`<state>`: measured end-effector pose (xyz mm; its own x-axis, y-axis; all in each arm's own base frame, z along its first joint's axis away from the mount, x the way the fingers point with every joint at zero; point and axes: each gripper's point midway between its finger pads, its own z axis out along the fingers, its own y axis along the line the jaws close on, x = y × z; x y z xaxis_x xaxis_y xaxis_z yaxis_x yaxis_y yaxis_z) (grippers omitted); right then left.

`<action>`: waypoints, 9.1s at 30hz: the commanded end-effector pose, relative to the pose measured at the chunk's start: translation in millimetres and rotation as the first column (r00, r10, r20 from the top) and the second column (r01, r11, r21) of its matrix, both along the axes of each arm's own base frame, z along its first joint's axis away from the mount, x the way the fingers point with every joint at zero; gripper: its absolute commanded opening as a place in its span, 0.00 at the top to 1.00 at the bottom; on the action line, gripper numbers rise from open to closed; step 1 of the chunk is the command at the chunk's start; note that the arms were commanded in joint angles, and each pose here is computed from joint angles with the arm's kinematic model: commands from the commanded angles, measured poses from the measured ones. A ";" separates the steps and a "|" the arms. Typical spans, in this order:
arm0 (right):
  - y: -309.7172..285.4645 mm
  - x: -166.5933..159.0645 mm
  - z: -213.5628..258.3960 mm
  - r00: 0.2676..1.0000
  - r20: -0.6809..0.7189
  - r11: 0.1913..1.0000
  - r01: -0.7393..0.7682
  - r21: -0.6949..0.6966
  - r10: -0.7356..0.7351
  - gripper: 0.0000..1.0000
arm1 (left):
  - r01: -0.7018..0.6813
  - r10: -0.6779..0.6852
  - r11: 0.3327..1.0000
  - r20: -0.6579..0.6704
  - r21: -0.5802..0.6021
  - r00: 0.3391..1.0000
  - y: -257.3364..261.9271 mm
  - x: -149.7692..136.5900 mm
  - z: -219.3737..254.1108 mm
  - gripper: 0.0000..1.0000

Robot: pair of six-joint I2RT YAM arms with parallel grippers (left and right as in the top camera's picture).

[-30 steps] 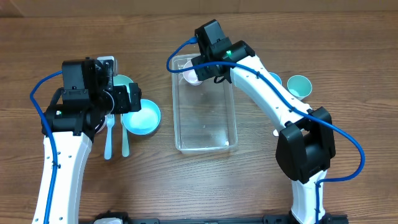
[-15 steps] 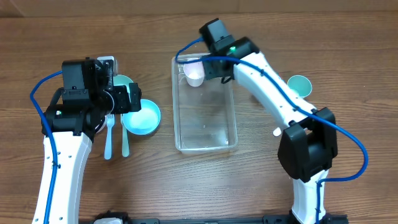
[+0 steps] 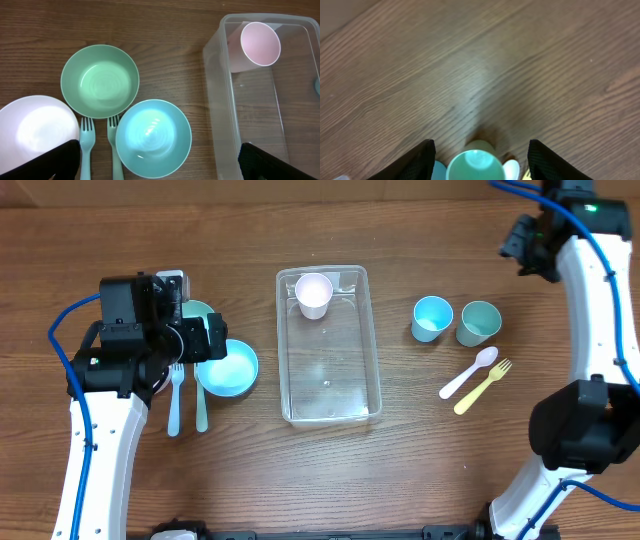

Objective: Pack container
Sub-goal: 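Move the right gripper to the green cup and grasp it, then stack the green cup into the pink cup and release, then grasp the blue cup with the right gripper, then stack the blue cup onto the green cup and release, then grasp the white spoon and yellow fork together with the right gripper, then lay the spoon and fork in the container's near end and release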

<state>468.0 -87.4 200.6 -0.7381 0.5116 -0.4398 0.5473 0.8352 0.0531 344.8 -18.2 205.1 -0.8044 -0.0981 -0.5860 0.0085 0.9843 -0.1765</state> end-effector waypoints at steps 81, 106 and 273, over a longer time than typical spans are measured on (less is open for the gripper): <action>335.6 26.2 -53.1 0.665 0.085 0.668 -0.744 -0.012 0.742 0.96 | -0.006 0.007 1.000 0.020 -0.021 1.000 0.3 4.7 8.7 0.00; 150.5 28.4 25.3 0.953 0.013 0.952 -0.301 -0.057 0.302 0.32 | -0.006 0.007 1.000 0.019 -0.020 1.000 0.4 4.6 8.6 0.00; 337.8 -182.6 -81.0 -0.352 -0.031 -0.343 -0.926 0.156 0.936 0.96 | 0.003 -0.003 0.999 -0.007 -0.047 1.000 -4.3 1.2 4.4 0.00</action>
<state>299.2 234.6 121.5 -0.4770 -0.8328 -0.2809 -0.8788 0.4484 0.1630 342.2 -22.4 202.4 -0.8181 -0.1030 -0.5657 0.0184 0.9786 -0.2048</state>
